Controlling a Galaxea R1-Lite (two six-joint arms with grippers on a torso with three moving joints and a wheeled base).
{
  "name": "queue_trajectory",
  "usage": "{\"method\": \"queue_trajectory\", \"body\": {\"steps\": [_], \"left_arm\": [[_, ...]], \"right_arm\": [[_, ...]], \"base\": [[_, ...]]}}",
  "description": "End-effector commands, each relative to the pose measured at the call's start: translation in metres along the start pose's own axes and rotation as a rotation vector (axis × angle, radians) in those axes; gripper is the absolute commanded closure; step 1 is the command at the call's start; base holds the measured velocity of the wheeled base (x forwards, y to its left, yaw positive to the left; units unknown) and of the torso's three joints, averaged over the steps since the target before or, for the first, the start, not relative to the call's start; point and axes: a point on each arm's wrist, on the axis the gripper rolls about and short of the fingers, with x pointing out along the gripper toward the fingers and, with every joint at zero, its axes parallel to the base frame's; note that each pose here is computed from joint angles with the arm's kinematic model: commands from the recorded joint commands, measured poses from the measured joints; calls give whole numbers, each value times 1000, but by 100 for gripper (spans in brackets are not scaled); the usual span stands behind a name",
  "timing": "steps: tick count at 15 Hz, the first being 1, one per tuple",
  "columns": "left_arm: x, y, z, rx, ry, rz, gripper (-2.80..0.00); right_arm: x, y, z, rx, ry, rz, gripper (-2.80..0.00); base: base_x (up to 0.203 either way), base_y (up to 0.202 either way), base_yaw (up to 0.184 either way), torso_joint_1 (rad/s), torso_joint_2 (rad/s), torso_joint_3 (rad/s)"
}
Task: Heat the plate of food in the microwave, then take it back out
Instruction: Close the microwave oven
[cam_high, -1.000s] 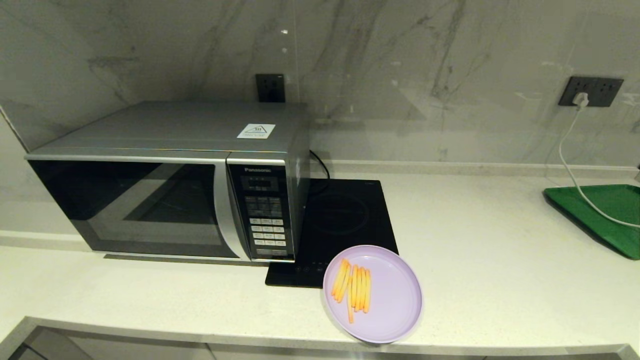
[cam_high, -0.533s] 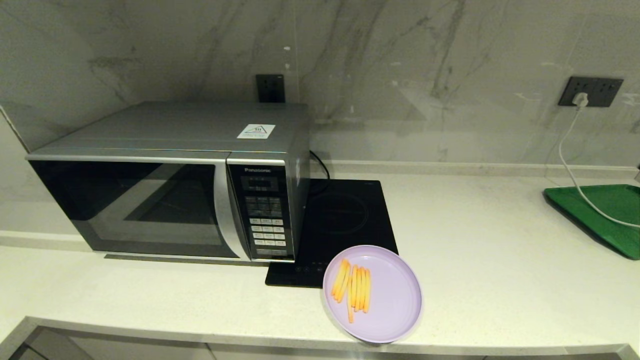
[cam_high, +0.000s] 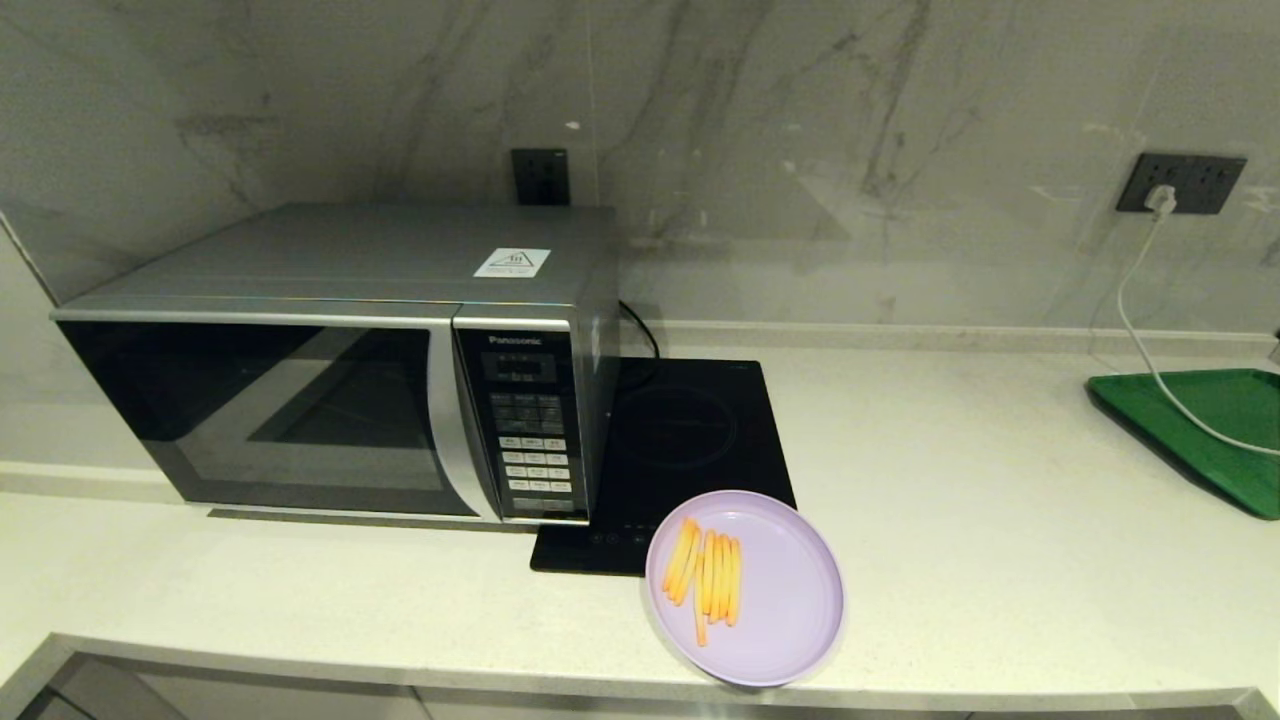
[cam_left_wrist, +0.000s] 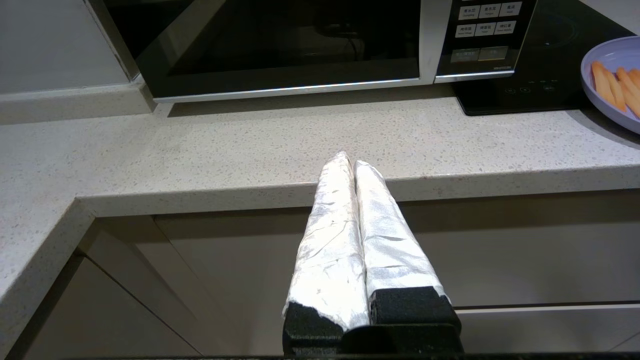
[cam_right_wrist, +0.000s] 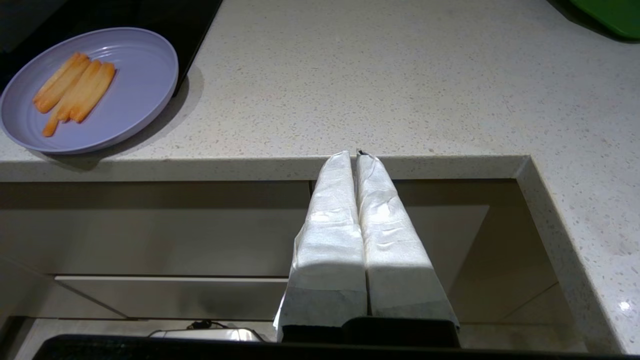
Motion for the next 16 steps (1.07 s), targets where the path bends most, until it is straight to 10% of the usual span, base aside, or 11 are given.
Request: {"method": "queue_trajectory", "body": {"steps": [1, 8, 16], "left_arm": [[1, 0, -2, 2, 5, -3, 0], [1, 0, -1, -125, 2, 15, 0], [1, 0, -1, -125, 2, 15, 0]], "right_arm": [[0, 0, 0, 0, 1, -1, 0], [0, 0, 0, 0, 1, 0, 0], [1, 0, 1, -4, 29, -5, 0]], "base": [[0, 0, 0, 0, 0, 0], [0, 0, 0, 0, 0, 0], [0, 0, 0, 0, 0, 0]]}}
